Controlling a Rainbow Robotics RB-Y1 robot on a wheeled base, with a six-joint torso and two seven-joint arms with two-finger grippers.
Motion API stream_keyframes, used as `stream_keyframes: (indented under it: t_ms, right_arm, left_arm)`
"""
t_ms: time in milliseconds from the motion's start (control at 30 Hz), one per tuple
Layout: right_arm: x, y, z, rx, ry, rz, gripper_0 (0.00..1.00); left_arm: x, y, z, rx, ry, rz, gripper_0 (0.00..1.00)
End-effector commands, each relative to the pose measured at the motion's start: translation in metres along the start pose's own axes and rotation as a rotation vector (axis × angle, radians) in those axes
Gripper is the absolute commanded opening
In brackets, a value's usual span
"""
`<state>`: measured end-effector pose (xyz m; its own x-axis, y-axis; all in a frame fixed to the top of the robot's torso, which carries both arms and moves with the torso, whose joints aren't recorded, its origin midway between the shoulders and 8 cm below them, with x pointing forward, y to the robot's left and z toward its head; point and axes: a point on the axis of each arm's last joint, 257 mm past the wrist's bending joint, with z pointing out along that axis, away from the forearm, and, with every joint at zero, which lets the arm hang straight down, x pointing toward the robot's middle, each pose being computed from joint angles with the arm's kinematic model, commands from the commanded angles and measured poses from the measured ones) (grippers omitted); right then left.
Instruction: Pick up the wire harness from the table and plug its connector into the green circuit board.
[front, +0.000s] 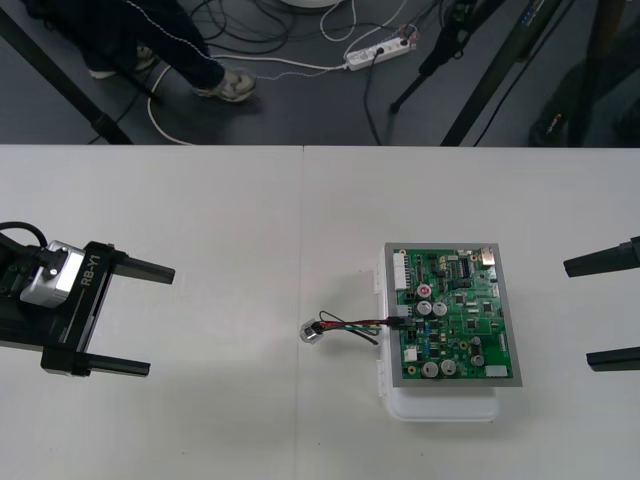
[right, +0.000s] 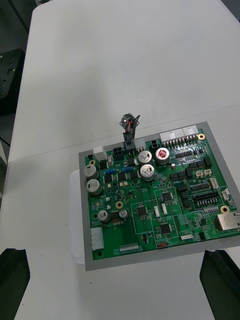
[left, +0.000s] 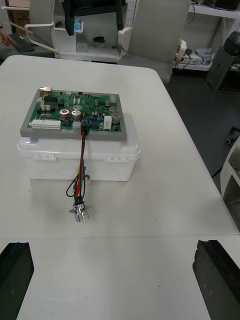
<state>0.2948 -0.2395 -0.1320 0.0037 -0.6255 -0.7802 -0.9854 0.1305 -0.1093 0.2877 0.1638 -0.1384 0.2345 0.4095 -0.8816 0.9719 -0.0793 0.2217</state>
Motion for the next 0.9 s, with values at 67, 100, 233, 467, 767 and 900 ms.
stream_keyframes:
  t_ms: [67,100,233,467,767,900]
  right_arm:
    - [0.0027,-0.0001,-0.0049,0.014,0.008,-0.032,1.00]
    - [0.0027,-0.0001,-0.0049,0.014,0.008,-0.032,1.00]
    - [0.0027,-0.0001,-0.0049,0.014,0.008,-0.032,1.00]
    - [0.0027,-0.0001,-0.0049,0.014,0.008,-0.032,1.00]
    - [0.0027,-0.0001,-0.0049,0.014,0.008,-0.032,1.00]
    - [0.0027,-0.0001,-0.0049,0.014,0.008,-0.032,1.00]
  left_arm:
    - [0.0037,-0.0119,-0.0106,0.029,0.054,-0.023,0.94]
    - [0.0037,-0.0119,-0.0106,0.029,0.054,-0.023,0.94]
    - [0.0037,-0.0119,-0.0106,0.029,0.054,-0.023,0.94]
    - [0.0037,-0.0119,-0.0106,0.029,0.054,-0.023,0.95]
    - [0.0037,-0.0119,-0.0106,0.029,0.054,-0.023,0.94]
    - [0.0037,-0.0119,-0.0106,0.029,0.054,-0.023,0.94]
